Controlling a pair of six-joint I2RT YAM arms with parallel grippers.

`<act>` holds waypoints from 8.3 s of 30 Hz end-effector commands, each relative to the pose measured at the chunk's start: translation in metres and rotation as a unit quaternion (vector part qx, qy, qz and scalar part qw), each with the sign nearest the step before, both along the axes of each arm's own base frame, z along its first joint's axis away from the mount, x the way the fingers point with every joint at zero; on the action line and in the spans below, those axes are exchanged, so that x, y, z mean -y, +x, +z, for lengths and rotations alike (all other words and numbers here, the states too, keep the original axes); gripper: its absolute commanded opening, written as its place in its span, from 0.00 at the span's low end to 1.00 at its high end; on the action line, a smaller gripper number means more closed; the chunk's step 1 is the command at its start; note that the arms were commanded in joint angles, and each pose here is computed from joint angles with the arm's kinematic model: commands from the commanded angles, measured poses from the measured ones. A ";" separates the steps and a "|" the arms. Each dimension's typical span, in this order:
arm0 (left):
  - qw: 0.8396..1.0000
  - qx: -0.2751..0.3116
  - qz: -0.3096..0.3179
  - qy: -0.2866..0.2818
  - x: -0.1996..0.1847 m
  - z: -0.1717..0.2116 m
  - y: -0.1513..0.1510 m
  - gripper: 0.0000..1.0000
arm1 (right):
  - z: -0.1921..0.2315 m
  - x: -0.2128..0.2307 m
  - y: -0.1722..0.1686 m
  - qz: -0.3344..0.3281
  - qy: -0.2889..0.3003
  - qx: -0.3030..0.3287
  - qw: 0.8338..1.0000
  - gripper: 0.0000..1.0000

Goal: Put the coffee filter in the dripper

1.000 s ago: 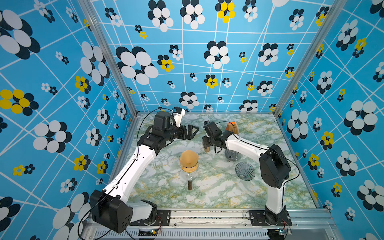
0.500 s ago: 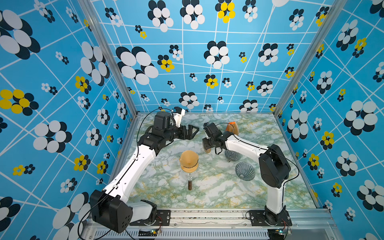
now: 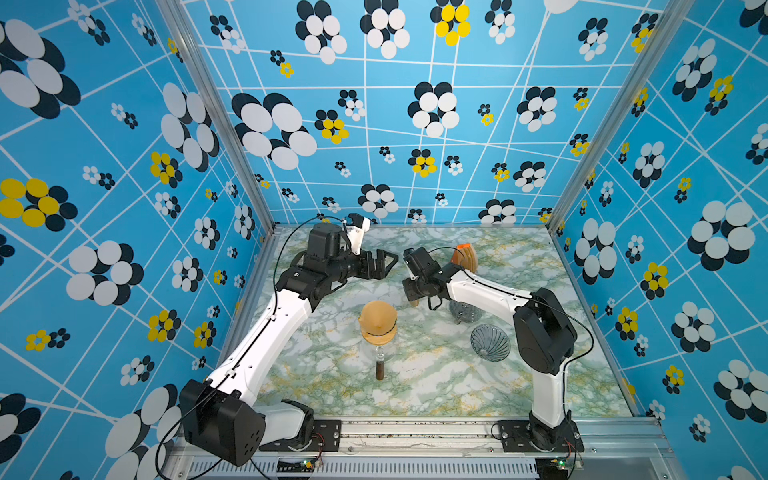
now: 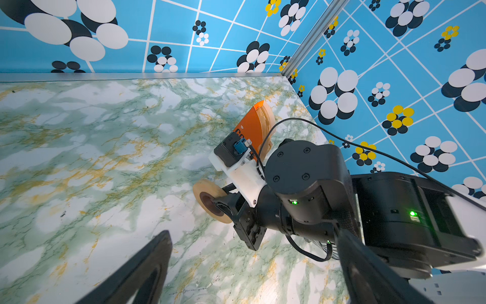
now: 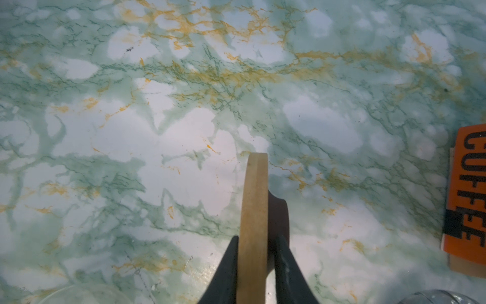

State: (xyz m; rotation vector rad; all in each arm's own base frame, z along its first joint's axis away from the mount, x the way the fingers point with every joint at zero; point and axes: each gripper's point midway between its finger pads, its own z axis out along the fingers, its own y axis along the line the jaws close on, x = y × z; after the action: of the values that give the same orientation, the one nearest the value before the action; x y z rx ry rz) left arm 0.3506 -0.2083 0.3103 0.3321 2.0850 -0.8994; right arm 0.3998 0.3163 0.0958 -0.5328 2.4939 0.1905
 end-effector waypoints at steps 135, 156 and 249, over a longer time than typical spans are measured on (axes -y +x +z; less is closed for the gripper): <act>0.973 0.059 -0.204 0.092 0.101 -0.034 -0.087 0.99 | 0.033 0.250 -0.062 -0.268 0.408 -0.113 0.865 0.37; 0.972 0.057 -0.206 0.094 0.102 -0.036 -0.087 0.99 | 0.023 0.244 -0.055 -0.287 0.343 -0.130 0.885 0.61; 0.952 0.053 -0.302 0.019 0.122 -0.013 -0.124 0.99 | 0.004 0.273 -0.189 -0.372 0.209 -0.157 0.891 0.55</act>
State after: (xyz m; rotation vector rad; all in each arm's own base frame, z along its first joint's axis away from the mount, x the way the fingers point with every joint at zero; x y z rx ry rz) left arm 0.2353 -0.3243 0.2835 1.0184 1.9807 -1.1049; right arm 0.2215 0.0447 0.1117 0.6103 2.6122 0.5304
